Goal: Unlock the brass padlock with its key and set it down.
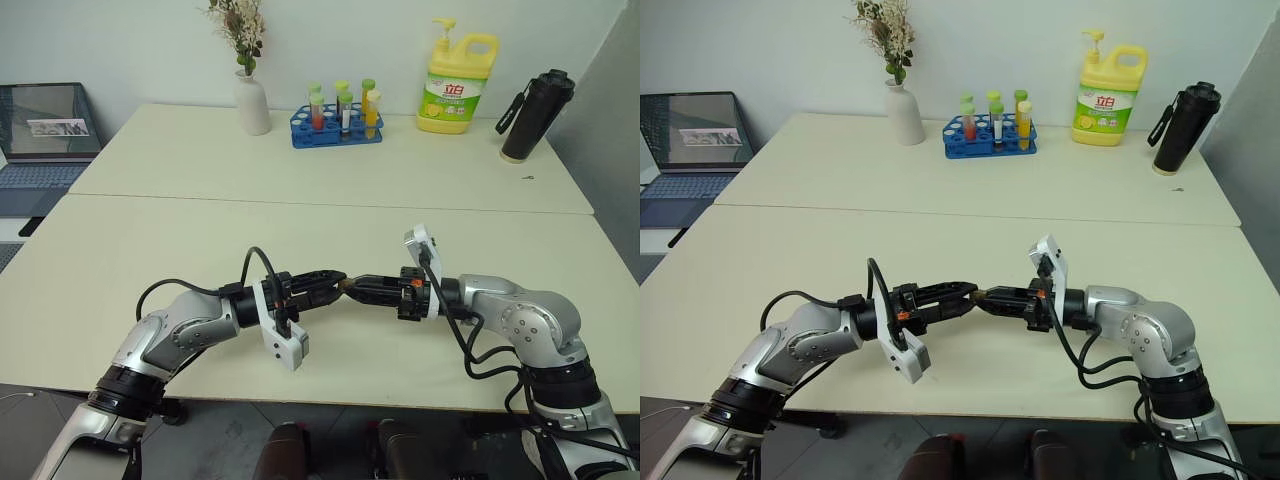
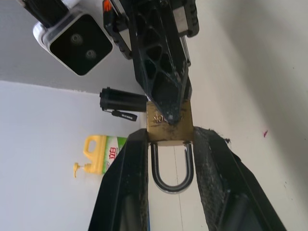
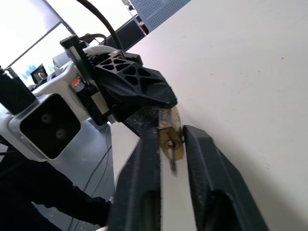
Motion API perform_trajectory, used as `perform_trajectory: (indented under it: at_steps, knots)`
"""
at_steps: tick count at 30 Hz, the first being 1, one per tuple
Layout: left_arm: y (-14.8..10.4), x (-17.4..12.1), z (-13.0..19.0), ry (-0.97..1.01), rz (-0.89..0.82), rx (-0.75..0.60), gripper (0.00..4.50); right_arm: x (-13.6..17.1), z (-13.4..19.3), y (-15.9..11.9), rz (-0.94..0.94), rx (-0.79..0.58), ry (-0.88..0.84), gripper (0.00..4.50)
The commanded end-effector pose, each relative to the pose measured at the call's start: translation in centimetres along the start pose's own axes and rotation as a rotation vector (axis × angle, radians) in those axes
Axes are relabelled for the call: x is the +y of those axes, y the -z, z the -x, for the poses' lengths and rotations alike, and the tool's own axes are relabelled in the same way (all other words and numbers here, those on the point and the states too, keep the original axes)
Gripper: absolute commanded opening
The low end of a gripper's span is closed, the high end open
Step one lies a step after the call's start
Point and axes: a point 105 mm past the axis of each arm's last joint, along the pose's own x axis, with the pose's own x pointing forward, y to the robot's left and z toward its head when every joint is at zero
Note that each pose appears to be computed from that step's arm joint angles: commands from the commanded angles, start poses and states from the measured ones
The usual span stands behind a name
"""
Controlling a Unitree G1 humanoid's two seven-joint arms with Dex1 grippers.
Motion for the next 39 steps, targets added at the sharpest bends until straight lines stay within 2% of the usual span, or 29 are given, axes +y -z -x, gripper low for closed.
perform_trajectory:
  at_steps: [1,11,13,22,23,25,27,29,32,35,39]
  knots:
    - [-0.9,0.9,-0.2,-0.040,-0.020,-0.040,0.96,0.9,0.2,-1.3,0.038,-0.035,-0.029,0.17]
    - [-1.3,0.3,0.0,-0.030,0.030,-0.066,0.96,1.0,0.1,-1.3,0.043,-0.031,-0.036,0.17]
    - [-1.3,-0.1,0.2,-0.012,0.068,-0.073,1.68,1.1,0.0,-1.2,0.045,-0.030,-0.041,0.17]
    - [-1.8,-1.1,1.3,0.072,0.222,-0.087,4.41,0.8,0.1,-1.2,0.054,-0.030,-0.028,0.17]
    - [-1.8,-1.2,1.6,0.074,0.258,-0.077,4.50,0.7,0.1,-1.2,0.056,-0.030,-0.022,0.17]
    - [-2.4,-1.9,2.2,0.134,0.363,-0.071,4.50,0.4,0.3,-1.3,0.061,-0.031,-0.008,0.17]
    - [-3.1,-3.1,3.5,0.234,0.698,0.003,4.50,-0.3,0.6,-1.4,0.073,-0.031,0.018,0.17]
    - [-3.8,-3.4,4.0,0.287,0.850,0.027,4.50,-0.6,0.8,-1.5,0.078,-0.031,0.025,0.17]
    - [-4.2,-0.7,4.1,0.234,1.059,0.024,4.50,-1.0,0.8,-1.2,0.099,-0.013,0.036,0.17]
    - [-5.1,2.0,4.3,0.212,1.253,-0.036,3.93,-1.2,0.8,-0.9,0.119,-0.001,0.037,0.17]
    - [-1.6,5.1,4.6,0.049,1.264,0.017,2.68,-0.7,0.7,-0.8,0.178,0.021,0.008,0.17]
